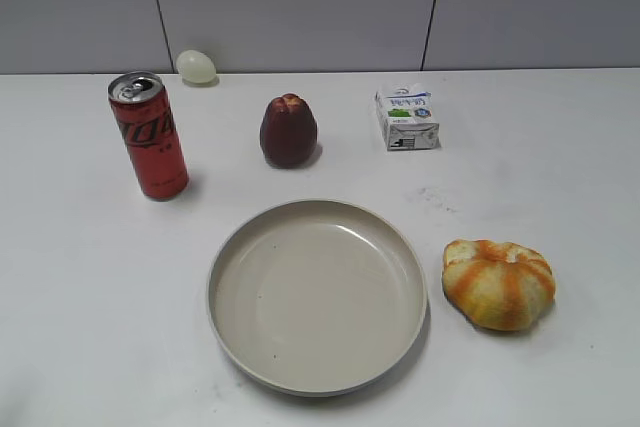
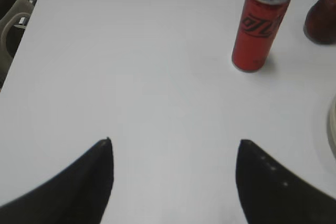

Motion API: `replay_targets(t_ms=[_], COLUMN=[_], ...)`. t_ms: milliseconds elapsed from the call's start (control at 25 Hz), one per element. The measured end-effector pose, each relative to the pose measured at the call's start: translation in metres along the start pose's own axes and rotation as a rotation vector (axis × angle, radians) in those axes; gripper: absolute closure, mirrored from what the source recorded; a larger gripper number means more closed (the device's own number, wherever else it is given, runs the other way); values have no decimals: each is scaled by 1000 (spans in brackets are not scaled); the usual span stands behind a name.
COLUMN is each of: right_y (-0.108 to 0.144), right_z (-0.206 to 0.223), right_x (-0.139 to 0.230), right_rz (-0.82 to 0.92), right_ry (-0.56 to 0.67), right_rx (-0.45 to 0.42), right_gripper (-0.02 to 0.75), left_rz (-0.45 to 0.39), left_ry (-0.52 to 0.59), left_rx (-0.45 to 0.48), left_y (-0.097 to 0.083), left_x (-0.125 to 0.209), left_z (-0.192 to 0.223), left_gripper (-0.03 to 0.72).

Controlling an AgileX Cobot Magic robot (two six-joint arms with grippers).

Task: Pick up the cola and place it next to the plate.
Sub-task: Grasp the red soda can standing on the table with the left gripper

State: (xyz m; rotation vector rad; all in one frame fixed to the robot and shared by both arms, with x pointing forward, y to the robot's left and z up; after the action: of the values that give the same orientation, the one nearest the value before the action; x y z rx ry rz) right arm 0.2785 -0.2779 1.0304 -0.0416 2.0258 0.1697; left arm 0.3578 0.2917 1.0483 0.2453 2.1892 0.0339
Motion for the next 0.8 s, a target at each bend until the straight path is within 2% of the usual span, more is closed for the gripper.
replay_targets(t_ms=[360,560,800], right_y=[0,0,0], right_z=[0,0,0], right_x=[0,0,0], right_rz=[0,0,0], right_ry=[1,1,1], right_rx=[0,0,0], right_gripper=[206,206,206], left_rz=[15,69,125], left_ry=[101,158,220], left_rx=[33,103,166], left_y=[6,-14,-44], left_x=[-78,-121,-153], left_z=[73,123,183], left_gripper=[134,132,39])
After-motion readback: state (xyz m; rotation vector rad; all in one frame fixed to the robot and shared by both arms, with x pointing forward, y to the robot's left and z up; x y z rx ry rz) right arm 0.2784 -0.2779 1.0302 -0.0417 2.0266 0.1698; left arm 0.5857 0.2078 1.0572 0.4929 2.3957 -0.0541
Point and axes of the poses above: a point on each arm's last joint axis where the gripper is mounted, z pointing out along that axis toward the gripper, y along the wrist's bending axis when the last joint is at zero, x = y × z, the point moved 5 cm from there along z, pointing out along that axis toward the gripper, and after that the axes turned 5 degrees about z, right-handed, at the moved point
